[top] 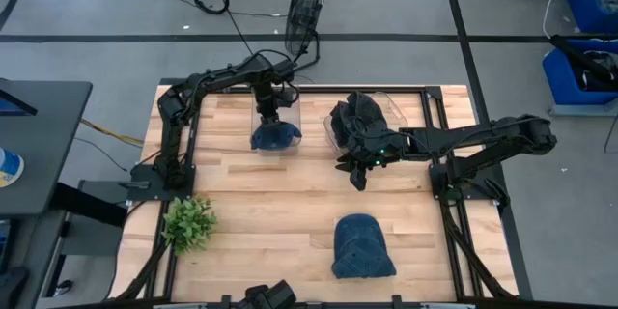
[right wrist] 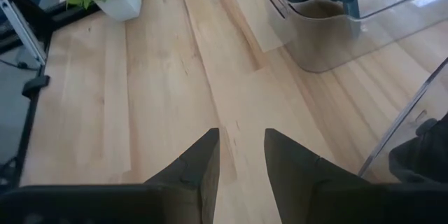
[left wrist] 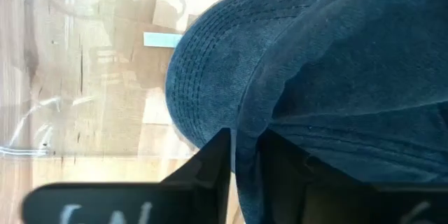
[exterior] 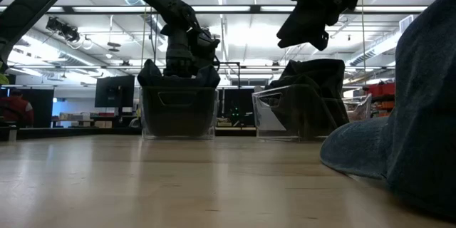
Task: Pick & Place hat
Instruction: Put the top blue cap into the left transparent bin, then put the blue cap into the left transparent bin
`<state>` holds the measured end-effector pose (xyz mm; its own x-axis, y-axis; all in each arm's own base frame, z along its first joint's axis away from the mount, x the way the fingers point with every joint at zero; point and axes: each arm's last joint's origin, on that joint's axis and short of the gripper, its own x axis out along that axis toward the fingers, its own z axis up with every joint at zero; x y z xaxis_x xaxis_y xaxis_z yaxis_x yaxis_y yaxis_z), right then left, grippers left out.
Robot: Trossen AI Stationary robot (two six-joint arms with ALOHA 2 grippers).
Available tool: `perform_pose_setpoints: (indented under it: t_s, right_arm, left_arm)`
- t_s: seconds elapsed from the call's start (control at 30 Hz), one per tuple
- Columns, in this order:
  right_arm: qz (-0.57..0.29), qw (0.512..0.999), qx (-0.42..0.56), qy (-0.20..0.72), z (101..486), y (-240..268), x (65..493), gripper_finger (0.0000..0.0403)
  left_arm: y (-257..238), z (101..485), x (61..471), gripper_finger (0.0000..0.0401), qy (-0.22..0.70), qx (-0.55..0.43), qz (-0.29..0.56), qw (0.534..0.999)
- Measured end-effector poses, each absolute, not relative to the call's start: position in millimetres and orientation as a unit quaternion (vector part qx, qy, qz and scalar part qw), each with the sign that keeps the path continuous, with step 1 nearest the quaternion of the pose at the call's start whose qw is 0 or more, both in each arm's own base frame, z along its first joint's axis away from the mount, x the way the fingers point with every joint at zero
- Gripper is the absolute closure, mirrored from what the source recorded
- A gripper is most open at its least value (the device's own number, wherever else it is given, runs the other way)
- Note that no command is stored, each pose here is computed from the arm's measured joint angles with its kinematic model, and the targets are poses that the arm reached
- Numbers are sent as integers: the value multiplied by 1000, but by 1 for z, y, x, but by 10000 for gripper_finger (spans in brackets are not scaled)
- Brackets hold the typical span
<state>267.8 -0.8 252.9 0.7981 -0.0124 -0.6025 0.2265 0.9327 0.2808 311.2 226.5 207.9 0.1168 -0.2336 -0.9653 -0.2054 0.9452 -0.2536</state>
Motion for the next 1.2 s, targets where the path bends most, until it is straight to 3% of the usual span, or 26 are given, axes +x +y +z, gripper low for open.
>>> perform_pose_setpoints:
  t_s: [0.23, 0.43, 0.7, 0.97, 1.2]
  right_arm:
    - [-83, 934, 128, 324, 251, -2, 266, 284]
    - [-94, 933, 124, 325, 250, -3, 265, 284]
    - [-71, 933, 125, 330, 251, 4, 264, 284]
    - [-13, 932, 111, 345, 287, 35, 262, 294]
    - [83, 910, 147, 379, 287, 79, 253, 290]
  left_arm:
    - [218, 213, 312, 272, 679, -164, -14, 716]
    - [217, 241, 313, 265, 684, -168, 13, 710]
    - [209, 313, 324, 276, 613, -104, 32, 783]
    - [147, 390, 314, 290, 496, 6, 10, 868]
    - [80, 402, 307, 301, 428, 64, -48, 900]
